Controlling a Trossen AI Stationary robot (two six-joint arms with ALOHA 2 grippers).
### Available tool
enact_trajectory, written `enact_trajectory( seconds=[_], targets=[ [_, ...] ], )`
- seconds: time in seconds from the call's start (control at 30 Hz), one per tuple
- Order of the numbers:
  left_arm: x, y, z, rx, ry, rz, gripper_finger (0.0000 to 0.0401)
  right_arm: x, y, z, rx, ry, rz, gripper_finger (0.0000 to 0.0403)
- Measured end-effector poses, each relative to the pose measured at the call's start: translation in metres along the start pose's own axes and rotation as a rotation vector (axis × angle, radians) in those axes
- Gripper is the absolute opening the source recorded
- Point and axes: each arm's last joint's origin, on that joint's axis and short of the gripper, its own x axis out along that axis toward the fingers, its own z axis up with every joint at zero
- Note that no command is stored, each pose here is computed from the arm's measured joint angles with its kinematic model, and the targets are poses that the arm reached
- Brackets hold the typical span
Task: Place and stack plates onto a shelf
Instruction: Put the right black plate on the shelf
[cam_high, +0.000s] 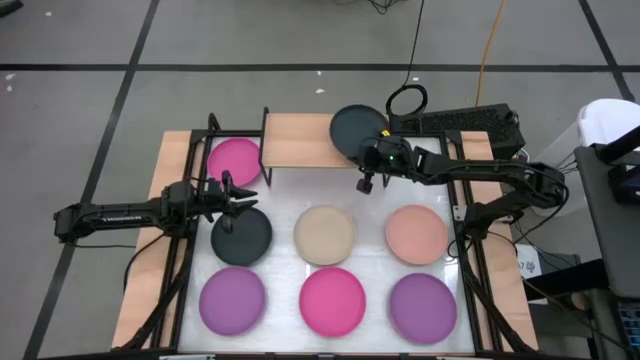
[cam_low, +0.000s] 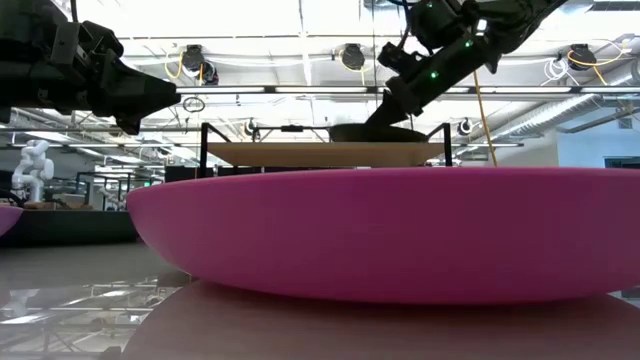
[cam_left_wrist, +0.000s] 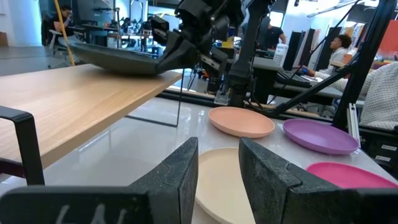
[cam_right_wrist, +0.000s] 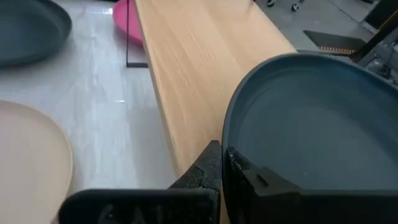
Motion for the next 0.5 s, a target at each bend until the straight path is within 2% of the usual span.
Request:
enact_trajectory(
  seconds=[0.13,0.5],
  targets=[
    [0.0000,0.0000,0.0001,0.000,-0.001,0.000,0.0120,-0.0007,0.0020,0.0007,0.007,-0.018,0.074,0.0000],
    [0.0000,0.0000,0.0001,0.000,-0.001,0.000,0.0120,-0.0008,0.0022,0.0030,0.019,-0.041,0.074,0.0000]
  ],
)
